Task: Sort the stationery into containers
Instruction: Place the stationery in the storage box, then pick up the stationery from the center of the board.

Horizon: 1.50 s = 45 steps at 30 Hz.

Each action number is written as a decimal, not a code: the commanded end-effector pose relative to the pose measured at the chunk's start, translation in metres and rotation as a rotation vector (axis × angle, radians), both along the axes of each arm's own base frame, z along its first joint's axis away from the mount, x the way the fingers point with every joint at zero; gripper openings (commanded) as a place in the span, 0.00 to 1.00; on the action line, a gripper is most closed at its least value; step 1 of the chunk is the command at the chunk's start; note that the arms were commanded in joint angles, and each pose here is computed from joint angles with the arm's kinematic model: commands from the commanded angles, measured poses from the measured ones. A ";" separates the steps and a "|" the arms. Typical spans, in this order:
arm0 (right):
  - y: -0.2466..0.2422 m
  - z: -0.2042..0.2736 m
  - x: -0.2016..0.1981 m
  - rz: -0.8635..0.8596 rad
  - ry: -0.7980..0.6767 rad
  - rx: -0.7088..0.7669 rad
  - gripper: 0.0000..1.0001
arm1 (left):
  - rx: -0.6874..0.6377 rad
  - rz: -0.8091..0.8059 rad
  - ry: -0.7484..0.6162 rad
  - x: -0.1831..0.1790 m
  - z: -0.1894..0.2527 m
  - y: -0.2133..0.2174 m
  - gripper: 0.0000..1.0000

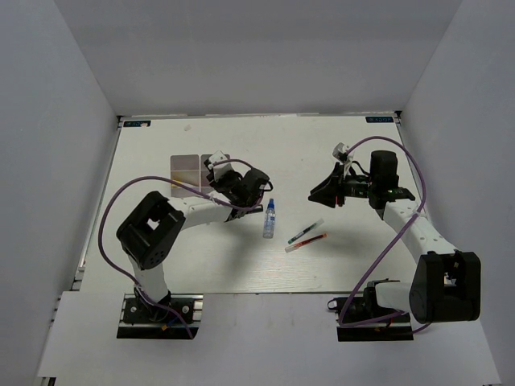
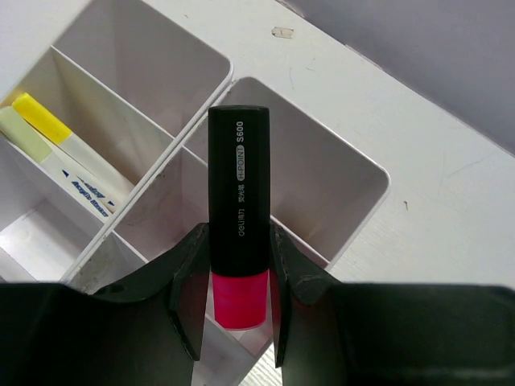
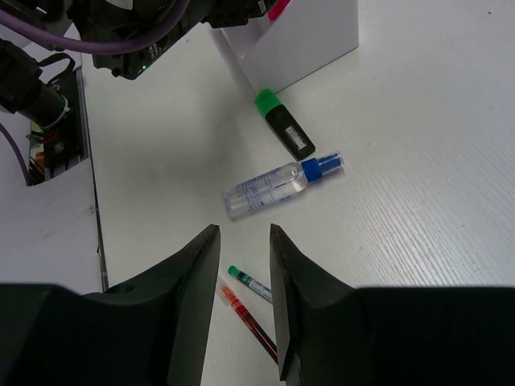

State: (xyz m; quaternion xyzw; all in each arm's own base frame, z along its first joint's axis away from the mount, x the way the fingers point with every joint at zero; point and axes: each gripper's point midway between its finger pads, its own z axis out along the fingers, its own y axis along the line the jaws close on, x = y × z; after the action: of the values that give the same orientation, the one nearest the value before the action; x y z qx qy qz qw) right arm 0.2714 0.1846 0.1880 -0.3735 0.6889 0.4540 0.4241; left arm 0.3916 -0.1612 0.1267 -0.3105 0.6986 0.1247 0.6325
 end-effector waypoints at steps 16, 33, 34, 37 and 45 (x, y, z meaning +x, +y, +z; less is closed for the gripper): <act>-0.001 0.004 -0.010 0.043 -0.050 -0.002 0.45 | -0.051 -0.031 -0.087 -0.017 0.070 -0.016 0.61; 0.069 -0.059 -0.010 0.504 -0.458 -0.279 0.67 | -0.084 -0.796 0.045 -0.141 0.169 0.012 0.81; 0.073 -0.059 -0.006 0.495 -0.475 -0.301 0.69 | -0.079 -0.798 0.040 -0.147 0.172 0.019 0.83; 0.106 -0.055 0.004 0.491 -0.518 -0.327 0.74 | -0.085 -0.779 0.014 -0.165 0.167 0.043 0.83; 0.178 -0.082 0.032 0.422 -0.432 -0.414 0.72 | -0.068 -0.782 -0.033 -0.179 0.150 0.063 0.85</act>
State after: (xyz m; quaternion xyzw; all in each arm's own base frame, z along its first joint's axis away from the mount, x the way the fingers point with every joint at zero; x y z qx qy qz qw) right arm 0.2814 0.3396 0.1070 -0.6949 0.5359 0.3180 0.3590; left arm 0.2144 -0.0969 0.2802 -0.0679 0.7529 -0.1599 0.6348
